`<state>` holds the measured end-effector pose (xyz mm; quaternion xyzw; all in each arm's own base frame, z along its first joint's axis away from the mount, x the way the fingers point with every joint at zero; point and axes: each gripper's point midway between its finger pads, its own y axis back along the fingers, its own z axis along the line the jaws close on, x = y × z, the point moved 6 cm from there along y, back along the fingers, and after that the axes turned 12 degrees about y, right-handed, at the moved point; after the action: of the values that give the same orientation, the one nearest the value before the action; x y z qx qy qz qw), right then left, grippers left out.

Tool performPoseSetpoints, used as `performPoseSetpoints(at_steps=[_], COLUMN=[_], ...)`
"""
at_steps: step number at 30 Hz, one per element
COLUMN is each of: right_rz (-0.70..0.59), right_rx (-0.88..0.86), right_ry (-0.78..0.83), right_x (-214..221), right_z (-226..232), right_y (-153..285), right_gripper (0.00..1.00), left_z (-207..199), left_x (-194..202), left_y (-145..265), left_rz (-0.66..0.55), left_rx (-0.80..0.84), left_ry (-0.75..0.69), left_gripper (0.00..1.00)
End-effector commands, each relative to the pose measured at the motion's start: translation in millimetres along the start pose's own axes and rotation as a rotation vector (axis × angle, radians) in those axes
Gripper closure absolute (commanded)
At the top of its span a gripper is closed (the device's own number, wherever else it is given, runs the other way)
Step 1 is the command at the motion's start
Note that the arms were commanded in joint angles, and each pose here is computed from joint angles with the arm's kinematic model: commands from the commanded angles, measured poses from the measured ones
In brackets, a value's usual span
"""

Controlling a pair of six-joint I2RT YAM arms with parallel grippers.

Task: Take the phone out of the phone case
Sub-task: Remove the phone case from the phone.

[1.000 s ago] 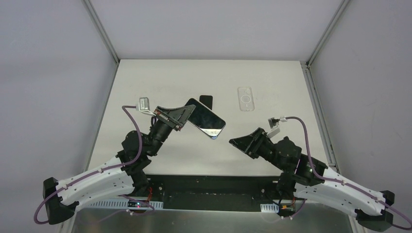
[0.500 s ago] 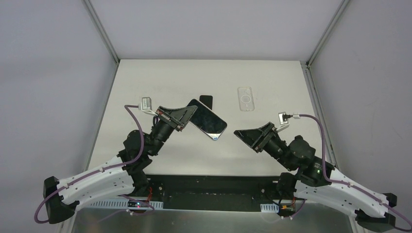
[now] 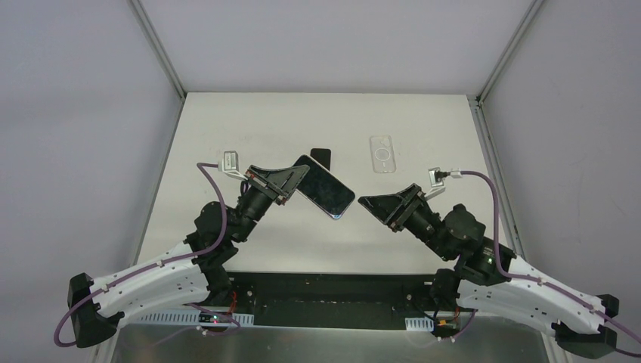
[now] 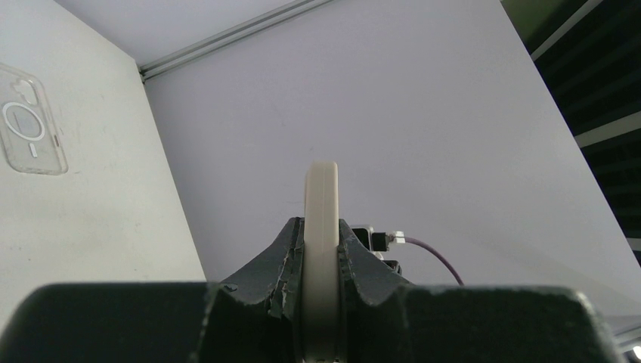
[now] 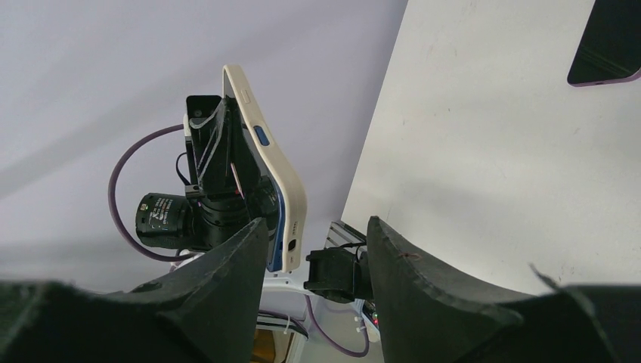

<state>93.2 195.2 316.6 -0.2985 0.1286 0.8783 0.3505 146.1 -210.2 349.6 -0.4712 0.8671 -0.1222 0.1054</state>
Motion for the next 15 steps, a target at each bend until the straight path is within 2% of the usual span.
performPoseSetpoints(at_steps=[1, 15], right_rz=[-0.061, -0.046], right_rx=[-0.044, -0.007], right_ry=[-0.004, -0.014], right_x=[-19.3, -12.9], right_z=[19.2, 12.6], right_y=[1.3, -5.3], right_gripper=[0.47, 0.53], left_z=[-40.9, -38.9], left_x=[-0.9, 1.4], left_y=[2.1, 1.2], left_rz=[0.018, 0.029], left_rx=[0.149, 0.143], left_ry=[0.09, 0.097], left_gripper=[1.0, 1.0])
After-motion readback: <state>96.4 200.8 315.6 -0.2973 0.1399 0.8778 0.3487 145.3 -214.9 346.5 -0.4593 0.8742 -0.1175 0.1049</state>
